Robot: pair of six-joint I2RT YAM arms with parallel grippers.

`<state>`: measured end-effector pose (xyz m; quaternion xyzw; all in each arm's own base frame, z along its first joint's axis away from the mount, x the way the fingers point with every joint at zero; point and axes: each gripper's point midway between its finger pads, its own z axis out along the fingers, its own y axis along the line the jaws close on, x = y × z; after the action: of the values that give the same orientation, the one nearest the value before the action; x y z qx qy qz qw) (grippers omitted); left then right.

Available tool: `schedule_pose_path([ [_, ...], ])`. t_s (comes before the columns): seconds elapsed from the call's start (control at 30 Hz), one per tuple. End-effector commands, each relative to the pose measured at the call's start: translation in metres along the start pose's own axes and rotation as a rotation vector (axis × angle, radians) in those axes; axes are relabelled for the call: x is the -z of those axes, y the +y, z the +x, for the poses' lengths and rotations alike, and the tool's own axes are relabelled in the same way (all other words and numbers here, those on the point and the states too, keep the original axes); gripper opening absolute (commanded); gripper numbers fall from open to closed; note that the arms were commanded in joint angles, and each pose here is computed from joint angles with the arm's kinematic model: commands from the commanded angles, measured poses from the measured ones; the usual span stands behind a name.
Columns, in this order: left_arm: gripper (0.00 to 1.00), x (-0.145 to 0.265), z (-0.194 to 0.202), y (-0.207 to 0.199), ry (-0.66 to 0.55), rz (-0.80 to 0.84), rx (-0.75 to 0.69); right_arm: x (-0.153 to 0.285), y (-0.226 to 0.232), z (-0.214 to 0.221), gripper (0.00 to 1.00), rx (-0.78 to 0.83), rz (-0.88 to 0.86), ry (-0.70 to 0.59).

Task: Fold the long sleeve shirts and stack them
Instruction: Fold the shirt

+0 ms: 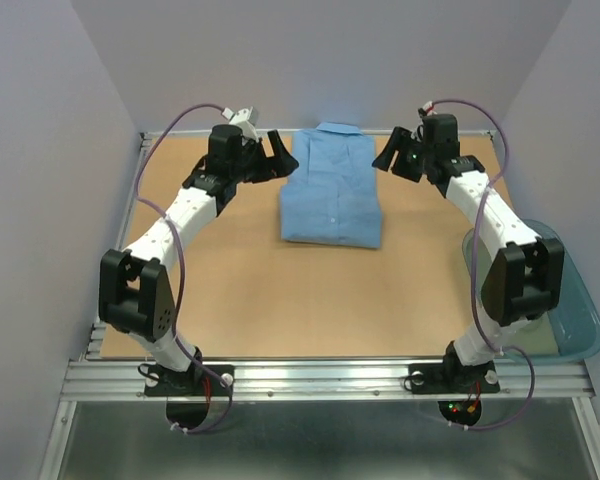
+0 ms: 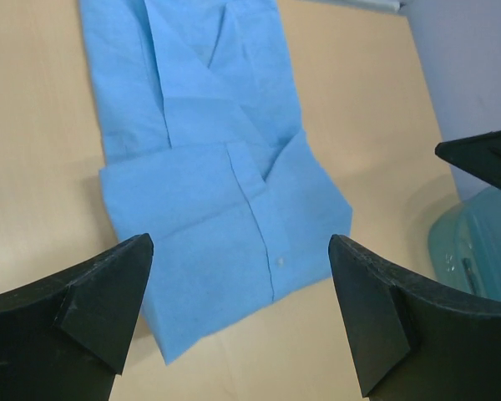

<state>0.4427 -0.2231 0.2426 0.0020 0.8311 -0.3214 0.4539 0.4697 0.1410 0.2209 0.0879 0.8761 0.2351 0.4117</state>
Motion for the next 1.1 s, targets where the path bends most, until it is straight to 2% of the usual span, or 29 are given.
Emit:
schedule_pose_path([
  [0.0,0.98,0.016,0.066,0.011,0.104,-0.038,0.024,0.013,0.007,0.031,0.67,-0.06,-0.116,0.022],
  [0.03,0.97,0.016,0.07,0.01,0.092,-0.039,0.023,0.012,-0.001,0.056,0.66,-0.073,-0.12,0.064],
  [0.1,0.93,0.022,0.089,0.018,0.102,-0.045,0.034,0.018,0.009,0.06,0.65,-0.09,-0.193,0.043],
  [0.2,0.92,0.026,0.107,0.03,0.104,-0.064,0.048,0.022,0.006,0.083,0.64,-0.125,-0.23,0.05],
  [0.3,0.94,0.025,0.108,0.036,0.067,-0.07,0.03,0.02,-0.004,0.095,0.64,-0.137,-0.225,0.027],
  [0.5,0.92,0.018,0.105,0.036,0.05,-0.058,0.031,0.021,0.019,0.084,0.62,-0.196,-0.365,-0.019],
  [0.6,0.83,0.004,0.113,0.041,0.08,-0.071,0.051,0.019,0.032,0.077,0.61,-0.241,-0.444,-0.039],
  [0.7,0.79,-0.002,0.117,0.041,0.104,-0.064,0.067,0.016,0.047,0.069,0.61,-0.289,-0.522,-0.041],
  [0.93,0.73,0.003,0.084,0.009,0.007,0.025,0.024,-0.003,0.058,0.065,0.6,-0.324,-0.55,-0.054],
  [1.07,0.68,-0.012,0.087,-0.001,0.014,0.075,0.006,-0.019,0.052,0.071,0.6,-0.362,-0.547,-0.055],
])
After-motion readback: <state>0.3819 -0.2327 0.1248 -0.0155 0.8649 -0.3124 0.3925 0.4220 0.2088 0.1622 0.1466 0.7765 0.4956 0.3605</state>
